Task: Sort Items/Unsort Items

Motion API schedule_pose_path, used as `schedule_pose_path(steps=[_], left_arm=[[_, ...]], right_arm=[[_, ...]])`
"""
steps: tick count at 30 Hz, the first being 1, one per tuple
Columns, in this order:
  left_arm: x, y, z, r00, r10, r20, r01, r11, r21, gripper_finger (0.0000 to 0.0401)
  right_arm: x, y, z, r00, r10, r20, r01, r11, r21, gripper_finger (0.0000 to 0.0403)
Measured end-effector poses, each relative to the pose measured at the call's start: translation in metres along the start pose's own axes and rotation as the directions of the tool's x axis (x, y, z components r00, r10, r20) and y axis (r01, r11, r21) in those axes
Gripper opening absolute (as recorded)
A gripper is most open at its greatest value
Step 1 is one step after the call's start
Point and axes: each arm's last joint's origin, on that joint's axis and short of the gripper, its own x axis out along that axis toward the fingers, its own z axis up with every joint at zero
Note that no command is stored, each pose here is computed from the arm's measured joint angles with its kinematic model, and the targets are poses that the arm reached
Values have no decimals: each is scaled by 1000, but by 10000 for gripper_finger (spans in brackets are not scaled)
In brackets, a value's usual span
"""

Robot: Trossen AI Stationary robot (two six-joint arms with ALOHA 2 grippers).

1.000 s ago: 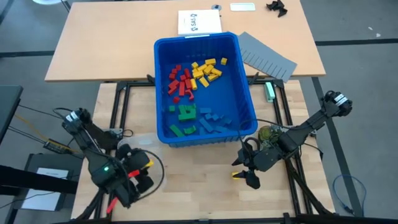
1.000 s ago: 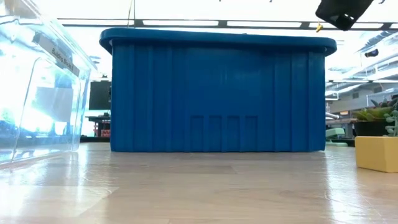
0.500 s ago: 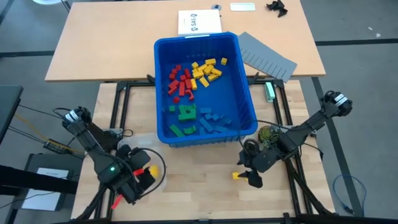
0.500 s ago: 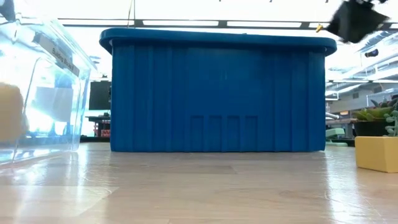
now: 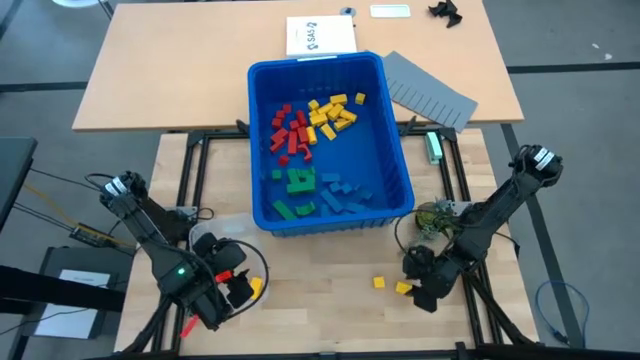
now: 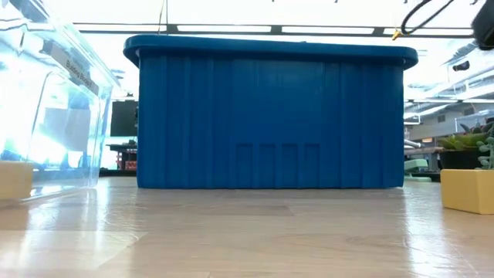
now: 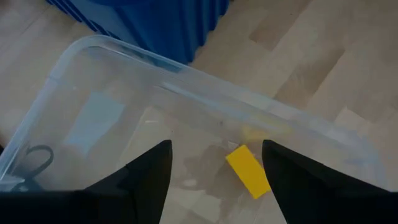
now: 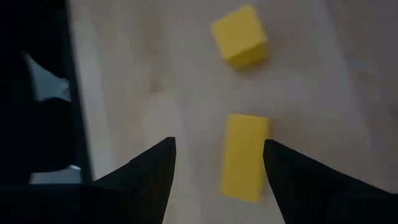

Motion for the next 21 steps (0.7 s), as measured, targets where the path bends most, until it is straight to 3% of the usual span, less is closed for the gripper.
schedule_pose_path(steps=[5, 11, 21], left_arm=[[0, 0, 0, 1000, 0, 1, 0, 1000, 1, 257], [0, 0, 0, 1000, 0, 7, 0, 1000, 1, 257], [0, -1, 1, 1000, -4, 18, 4, 1000, -4, 257]], right_arm=[[12, 1, -11, 999, -20, 26, 21, 1000, -10, 234], [35, 10, -21, 994, -92, -57, 87, 993, -76, 224], [66, 26, -22, 936, -341, -88, 320, 928, -193, 209]])
